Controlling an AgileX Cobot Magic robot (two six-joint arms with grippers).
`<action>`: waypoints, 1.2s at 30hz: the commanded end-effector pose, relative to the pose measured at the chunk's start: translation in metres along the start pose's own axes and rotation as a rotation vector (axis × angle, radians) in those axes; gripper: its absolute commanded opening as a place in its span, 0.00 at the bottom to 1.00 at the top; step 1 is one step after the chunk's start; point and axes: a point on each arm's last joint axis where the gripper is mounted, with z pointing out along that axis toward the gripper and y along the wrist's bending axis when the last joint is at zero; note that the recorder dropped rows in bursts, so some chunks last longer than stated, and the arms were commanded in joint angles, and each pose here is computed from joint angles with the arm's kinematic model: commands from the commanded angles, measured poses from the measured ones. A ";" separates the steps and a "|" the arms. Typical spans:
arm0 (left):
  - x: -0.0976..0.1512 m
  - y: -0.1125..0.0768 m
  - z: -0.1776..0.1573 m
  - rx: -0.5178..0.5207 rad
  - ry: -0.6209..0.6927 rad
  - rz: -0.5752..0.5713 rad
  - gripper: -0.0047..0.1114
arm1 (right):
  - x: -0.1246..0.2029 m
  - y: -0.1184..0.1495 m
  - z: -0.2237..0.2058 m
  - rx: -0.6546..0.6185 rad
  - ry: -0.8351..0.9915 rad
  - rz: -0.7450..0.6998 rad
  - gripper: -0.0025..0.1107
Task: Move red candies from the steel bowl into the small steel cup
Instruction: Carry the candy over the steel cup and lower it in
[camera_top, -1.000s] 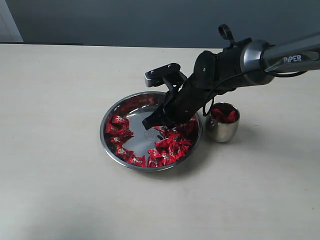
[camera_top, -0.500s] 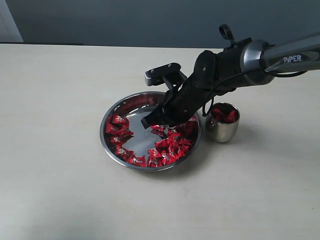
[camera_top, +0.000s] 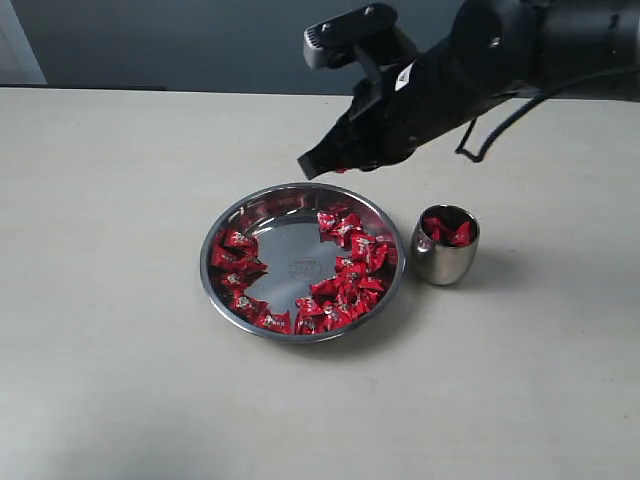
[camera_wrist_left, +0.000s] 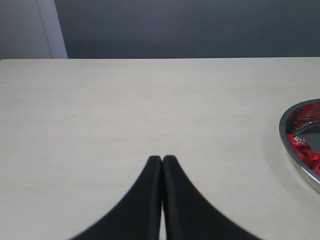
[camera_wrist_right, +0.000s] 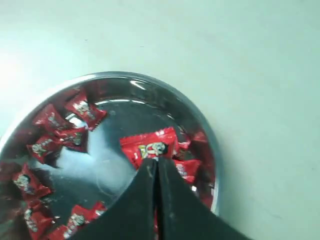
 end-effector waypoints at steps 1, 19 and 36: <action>0.000 0.000 0.000 0.005 -0.008 0.001 0.04 | 0.016 -0.022 -0.030 0.172 0.021 0.022 0.02; 0.000 0.000 0.000 0.005 -0.008 0.001 0.04 | 0.066 -0.069 -0.016 0.245 0.225 0.225 0.02; 0.000 0.000 0.000 0.005 -0.008 0.001 0.04 | 0.075 -0.060 0.005 0.102 0.288 0.170 0.25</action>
